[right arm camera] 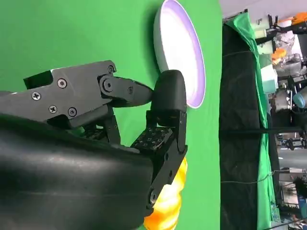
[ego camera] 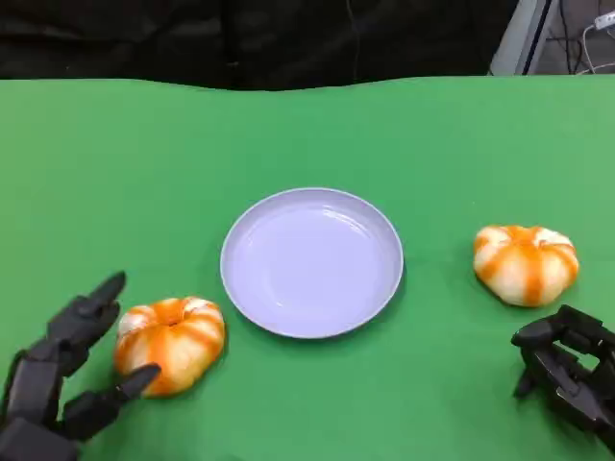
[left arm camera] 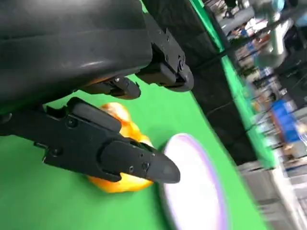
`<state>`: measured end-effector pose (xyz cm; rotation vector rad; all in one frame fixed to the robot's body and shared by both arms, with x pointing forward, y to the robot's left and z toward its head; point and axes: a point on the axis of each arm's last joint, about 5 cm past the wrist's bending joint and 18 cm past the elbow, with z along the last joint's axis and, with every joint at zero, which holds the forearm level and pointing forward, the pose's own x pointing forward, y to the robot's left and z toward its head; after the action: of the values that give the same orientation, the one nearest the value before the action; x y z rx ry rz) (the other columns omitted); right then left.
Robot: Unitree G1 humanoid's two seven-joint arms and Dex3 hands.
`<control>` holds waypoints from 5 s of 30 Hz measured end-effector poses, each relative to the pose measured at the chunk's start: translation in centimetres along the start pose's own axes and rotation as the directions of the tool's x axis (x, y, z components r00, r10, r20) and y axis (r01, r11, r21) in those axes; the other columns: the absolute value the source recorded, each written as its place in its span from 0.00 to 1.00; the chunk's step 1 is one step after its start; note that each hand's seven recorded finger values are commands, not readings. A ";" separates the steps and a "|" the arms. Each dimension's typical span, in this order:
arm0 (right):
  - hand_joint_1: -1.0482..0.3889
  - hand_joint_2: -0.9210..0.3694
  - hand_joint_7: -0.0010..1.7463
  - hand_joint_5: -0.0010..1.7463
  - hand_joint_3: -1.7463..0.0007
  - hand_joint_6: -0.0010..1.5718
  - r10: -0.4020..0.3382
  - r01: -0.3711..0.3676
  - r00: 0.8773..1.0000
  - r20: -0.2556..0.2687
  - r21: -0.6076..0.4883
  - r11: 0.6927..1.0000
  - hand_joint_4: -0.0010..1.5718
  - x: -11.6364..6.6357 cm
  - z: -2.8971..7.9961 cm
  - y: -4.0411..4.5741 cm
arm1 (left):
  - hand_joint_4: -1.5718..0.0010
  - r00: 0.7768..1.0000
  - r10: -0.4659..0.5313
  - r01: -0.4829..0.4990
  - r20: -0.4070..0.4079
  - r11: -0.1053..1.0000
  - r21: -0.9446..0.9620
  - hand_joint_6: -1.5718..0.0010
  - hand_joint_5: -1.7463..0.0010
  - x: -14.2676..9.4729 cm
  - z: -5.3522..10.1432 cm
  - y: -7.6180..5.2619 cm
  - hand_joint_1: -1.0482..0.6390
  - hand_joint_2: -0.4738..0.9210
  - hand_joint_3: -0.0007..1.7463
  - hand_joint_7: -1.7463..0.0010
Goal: Grasp the bread from the table and place it into the plate.
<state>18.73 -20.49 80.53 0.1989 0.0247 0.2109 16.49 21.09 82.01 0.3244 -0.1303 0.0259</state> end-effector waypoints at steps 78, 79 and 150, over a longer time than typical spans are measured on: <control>0.55 0.00 0.60 0.97 0.75 0.49 -0.002 0.002 1.000 -0.004 0.009 1.000 0.40 0.1 -0.2 0.24 | 0.66 0.938 -0.113 -0.054 0.327 0.885 0.462 0.67 0.00 4.5 13.2 -4.5 0.61 0.92 0.00 0.13; 0.55 0.00 0.60 0.97 0.75 0.49 -0.002 0.002 1.000 -0.005 0.010 1.000 0.40 0.1 -0.2 0.25 | 0.66 0.935 -0.135 -0.031 0.327 0.890 0.455 0.67 0.00 4.9 13.1 -4.7 0.61 0.92 0.00 0.13; 0.55 0.00 0.61 0.97 0.75 0.48 -0.002 0.002 1.000 0.007 0.000 1.000 0.40 0.2 -0.3 0.79 | 0.78 0.938 -0.239 0.330 0.251 0.835 -0.439 0.89 0.97 8.9 8.8 -6.4 0.07 1.00 0.32 0.98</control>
<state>18.78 -19.63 80.40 0.1998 0.0180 0.2082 24.47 12.31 89.41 -0.1544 -0.2682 -0.3341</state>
